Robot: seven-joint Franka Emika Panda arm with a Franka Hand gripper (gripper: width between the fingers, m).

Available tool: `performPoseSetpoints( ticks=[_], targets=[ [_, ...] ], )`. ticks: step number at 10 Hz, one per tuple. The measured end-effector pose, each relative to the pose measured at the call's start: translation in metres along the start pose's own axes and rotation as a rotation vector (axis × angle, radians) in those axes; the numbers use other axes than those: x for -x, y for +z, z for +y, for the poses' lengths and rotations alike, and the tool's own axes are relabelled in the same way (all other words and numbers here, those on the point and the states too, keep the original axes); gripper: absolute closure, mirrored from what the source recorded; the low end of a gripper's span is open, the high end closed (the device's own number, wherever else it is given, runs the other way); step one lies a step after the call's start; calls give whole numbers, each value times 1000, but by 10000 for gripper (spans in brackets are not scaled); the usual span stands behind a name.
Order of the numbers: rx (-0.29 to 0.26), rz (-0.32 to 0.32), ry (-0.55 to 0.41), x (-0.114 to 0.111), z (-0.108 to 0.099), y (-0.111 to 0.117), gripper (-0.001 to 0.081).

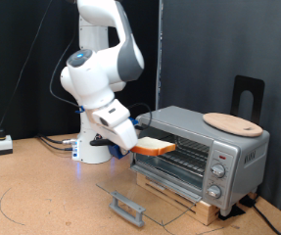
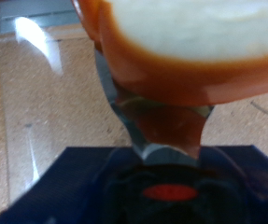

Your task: Make a piece of toast with the oven

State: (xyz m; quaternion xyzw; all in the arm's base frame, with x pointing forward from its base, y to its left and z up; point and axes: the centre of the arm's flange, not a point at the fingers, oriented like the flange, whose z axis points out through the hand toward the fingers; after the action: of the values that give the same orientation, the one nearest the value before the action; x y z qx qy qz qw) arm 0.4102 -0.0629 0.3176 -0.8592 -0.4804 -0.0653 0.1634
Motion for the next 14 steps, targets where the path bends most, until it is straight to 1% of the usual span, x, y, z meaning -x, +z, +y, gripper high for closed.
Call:
performPoseSetpoints(
  ticks=[2,3,4,5,6,7,8,10,12,14],
  targets=[
    [28,-33,-14,-29,-13,-3,394],
    [45,-62,-27,-42,-20,-6,394],
    [59,-101,-47,-53,-29,-10,394],
    [59,-149,-54,-60,-40,-13,394],
    [63,-186,-56,-63,-49,-17,394],
    [62,-206,-48,-61,-58,-19,394],
    [54,-215,-20,-57,-65,-20,394],
    [64,-218,12,-47,-72,-15,393],
    [118,-207,23,-39,-70,-5,393],
    [162,-214,32,-32,-65,2,393]
  ],
)
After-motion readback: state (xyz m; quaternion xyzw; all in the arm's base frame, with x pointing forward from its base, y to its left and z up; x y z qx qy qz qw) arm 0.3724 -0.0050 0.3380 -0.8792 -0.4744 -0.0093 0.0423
